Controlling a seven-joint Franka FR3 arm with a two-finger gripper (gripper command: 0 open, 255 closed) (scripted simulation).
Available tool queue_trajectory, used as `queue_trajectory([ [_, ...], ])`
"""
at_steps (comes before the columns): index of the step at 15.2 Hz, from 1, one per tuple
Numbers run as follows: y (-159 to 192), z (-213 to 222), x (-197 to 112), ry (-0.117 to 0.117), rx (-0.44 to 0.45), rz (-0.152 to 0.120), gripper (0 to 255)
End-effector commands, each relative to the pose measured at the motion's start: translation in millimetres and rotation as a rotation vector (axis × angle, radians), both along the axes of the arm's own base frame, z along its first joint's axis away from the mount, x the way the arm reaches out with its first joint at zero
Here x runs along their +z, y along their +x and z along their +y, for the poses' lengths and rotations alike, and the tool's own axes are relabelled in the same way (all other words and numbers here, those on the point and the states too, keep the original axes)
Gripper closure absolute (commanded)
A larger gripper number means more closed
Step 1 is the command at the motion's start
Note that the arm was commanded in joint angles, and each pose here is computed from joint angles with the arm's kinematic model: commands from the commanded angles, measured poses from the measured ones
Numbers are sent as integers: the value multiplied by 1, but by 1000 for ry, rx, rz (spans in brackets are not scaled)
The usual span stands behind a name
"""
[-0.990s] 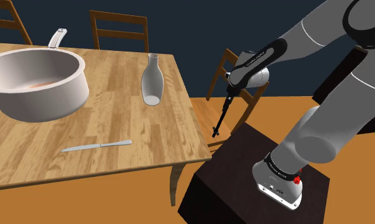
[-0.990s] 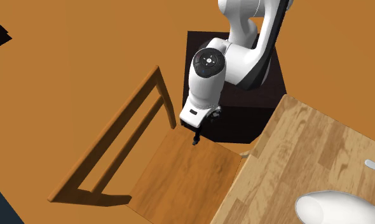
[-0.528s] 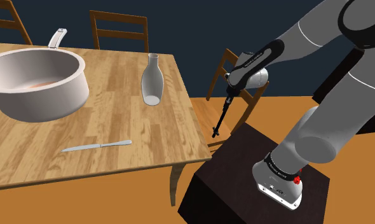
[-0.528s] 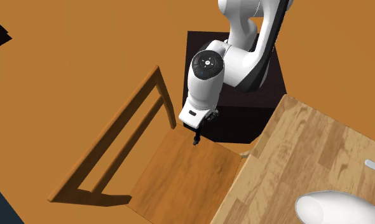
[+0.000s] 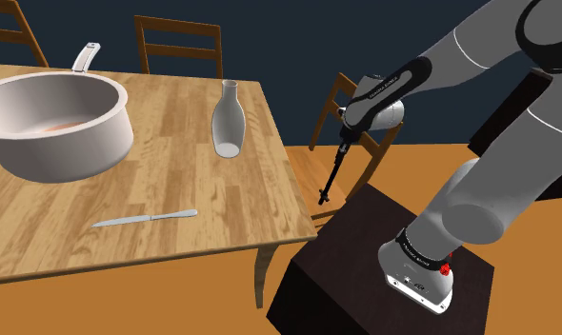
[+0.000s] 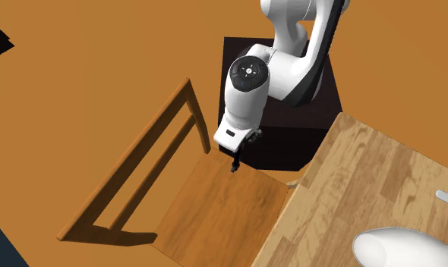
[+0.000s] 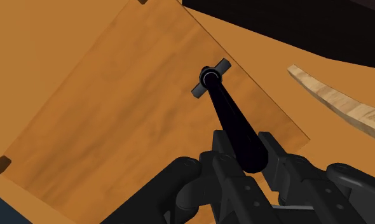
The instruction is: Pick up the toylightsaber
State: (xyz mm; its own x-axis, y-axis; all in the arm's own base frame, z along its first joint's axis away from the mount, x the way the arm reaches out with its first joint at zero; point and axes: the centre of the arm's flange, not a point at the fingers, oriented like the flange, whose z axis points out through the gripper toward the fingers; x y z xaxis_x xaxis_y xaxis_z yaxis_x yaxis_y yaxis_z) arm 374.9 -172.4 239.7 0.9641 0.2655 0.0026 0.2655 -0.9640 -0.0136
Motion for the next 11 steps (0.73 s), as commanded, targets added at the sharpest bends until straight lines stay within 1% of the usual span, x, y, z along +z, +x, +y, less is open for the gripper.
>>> queue_trajectory([
  [1,0,-1,11,0,0,0,255],
  [11,0,-1,64,0,0,0,255],
])
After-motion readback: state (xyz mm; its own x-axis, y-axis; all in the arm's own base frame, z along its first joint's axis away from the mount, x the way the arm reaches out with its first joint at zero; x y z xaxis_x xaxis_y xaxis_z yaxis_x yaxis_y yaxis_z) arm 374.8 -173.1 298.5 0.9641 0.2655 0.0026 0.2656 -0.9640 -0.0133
